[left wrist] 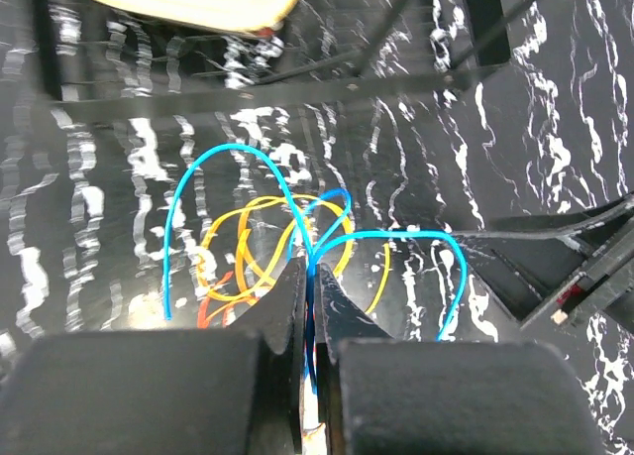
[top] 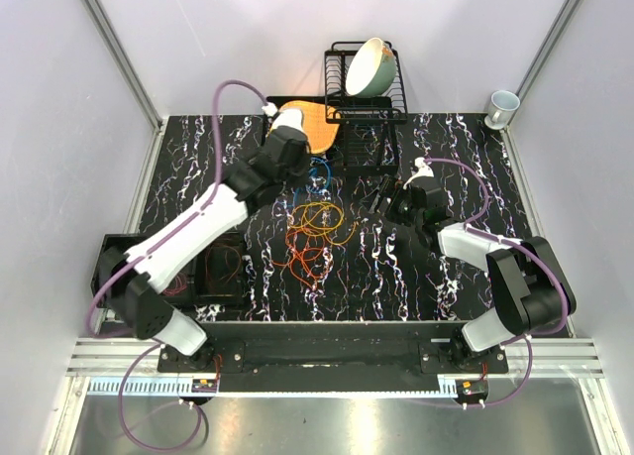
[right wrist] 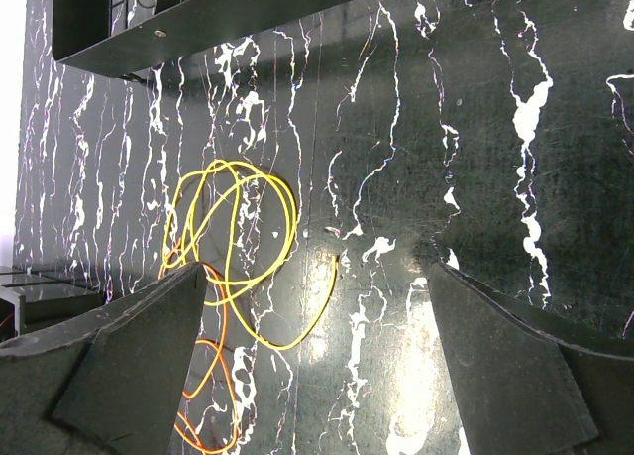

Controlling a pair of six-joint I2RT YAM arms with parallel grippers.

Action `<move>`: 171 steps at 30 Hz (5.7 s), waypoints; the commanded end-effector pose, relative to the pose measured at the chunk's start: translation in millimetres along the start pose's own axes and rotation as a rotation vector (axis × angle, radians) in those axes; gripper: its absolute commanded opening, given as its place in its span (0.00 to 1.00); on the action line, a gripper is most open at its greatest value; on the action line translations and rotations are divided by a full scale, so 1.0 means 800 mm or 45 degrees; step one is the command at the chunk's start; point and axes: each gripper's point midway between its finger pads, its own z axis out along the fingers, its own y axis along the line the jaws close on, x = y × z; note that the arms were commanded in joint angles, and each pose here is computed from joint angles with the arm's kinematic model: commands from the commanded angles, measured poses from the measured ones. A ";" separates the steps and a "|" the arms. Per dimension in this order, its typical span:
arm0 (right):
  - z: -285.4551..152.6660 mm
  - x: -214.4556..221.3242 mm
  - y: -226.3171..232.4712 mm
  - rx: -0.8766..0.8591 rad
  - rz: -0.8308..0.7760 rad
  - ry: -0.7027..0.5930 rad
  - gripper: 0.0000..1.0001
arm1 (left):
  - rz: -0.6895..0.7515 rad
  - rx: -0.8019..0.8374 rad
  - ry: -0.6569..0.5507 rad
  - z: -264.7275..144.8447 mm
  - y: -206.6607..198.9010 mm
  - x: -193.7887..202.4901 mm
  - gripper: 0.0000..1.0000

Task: Untangle the cables

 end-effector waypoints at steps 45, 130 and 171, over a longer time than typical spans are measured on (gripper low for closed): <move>0.004 -0.015 0.009 -0.027 -0.007 -0.029 1.00 | -0.250 -0.353 0.030 -0.072 0.135 0.095 0.93; 0.027 0.005 0.000 -0.001 0.040 0.080 1.00 | -0.384 -0.808 -0.283 -0.234 0.297 0.013 0.00; 0.047 0.031 -0.002 -0.049 0.089 0.178 1.00 | -0.889 -1.619 -0.332 -0.336 0.513 0.065 0.12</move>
